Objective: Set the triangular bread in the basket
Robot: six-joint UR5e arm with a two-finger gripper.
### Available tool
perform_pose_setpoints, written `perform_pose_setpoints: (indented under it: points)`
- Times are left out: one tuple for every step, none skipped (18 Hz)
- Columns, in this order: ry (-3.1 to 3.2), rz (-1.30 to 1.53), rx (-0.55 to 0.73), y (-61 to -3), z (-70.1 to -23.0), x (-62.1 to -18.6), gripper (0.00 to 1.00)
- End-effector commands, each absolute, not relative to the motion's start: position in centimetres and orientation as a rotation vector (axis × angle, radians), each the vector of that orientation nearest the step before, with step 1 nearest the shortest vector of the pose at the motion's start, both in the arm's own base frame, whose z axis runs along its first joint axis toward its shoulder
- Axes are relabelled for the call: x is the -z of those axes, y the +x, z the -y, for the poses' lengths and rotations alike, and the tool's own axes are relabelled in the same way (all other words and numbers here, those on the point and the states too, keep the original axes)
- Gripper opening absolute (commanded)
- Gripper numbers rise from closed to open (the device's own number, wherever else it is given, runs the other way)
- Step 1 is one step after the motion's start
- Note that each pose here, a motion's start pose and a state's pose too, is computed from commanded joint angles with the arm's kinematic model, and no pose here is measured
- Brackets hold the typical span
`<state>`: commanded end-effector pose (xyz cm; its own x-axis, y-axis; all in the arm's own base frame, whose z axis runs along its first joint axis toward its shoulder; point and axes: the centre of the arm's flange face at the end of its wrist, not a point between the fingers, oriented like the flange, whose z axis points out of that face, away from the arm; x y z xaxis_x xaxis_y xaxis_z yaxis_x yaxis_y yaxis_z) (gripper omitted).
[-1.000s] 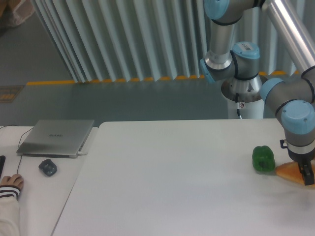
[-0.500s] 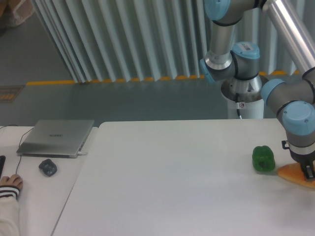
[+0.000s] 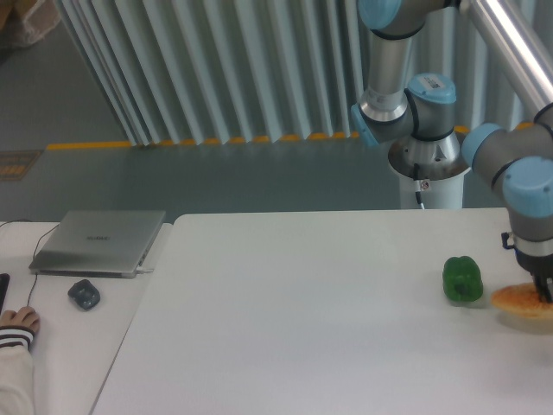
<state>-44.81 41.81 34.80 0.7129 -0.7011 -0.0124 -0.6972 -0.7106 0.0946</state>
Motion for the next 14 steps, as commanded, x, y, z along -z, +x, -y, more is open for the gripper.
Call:
perform_pose_setpoints:
  points:
    - [2.858, 1.144, 0.069, -45.3, -40.8, -35.5, 0.0]
    - [2.881, 1.131, 0.057, -45.8, -39.9, -35.8, 0.0]
    - [2.899, 1.11, 0.045, -46.2, -39.0, -36.1, 0.0]
    - [2.916, 1.086, 0.041, -46.5, -37.8, -37.0, 0.0]
    - [2.923, 1.076, 0.023, -46.8, -36.4, -37.8, 0.0]
    - [2.919, 1.075, 0.001, -47.0, -35.1, -38.4, 0.0]
    - [2.917, 1.077, -0.008, -47.5, -33.6, -39.0, 0.0]
    - [2.908, 1.091, -0.019, -48.3, -31.5, -39.5, 0.0]
    - [2.908, 1.097, -0.032, -48.5, -30.7, -39.8, 0.0]
    - [2.913, 1.094, -0.047, -48.7, -30.3, -39.6, 0.0]
    - [2.915, 1.092, -0.052, -48.7, -30.2, -39.5, 0.0]
    - [2.916, 1.09, -0.052, -48.7, -30.0, -39.5, 0.0]
    - [2.912, 1.083, -0.047, -48.8, -29.8, -39.7, 0.0]
    - [2.9, 1.097, -0.058, -49.0, -28.8, -39.4, 0.0]
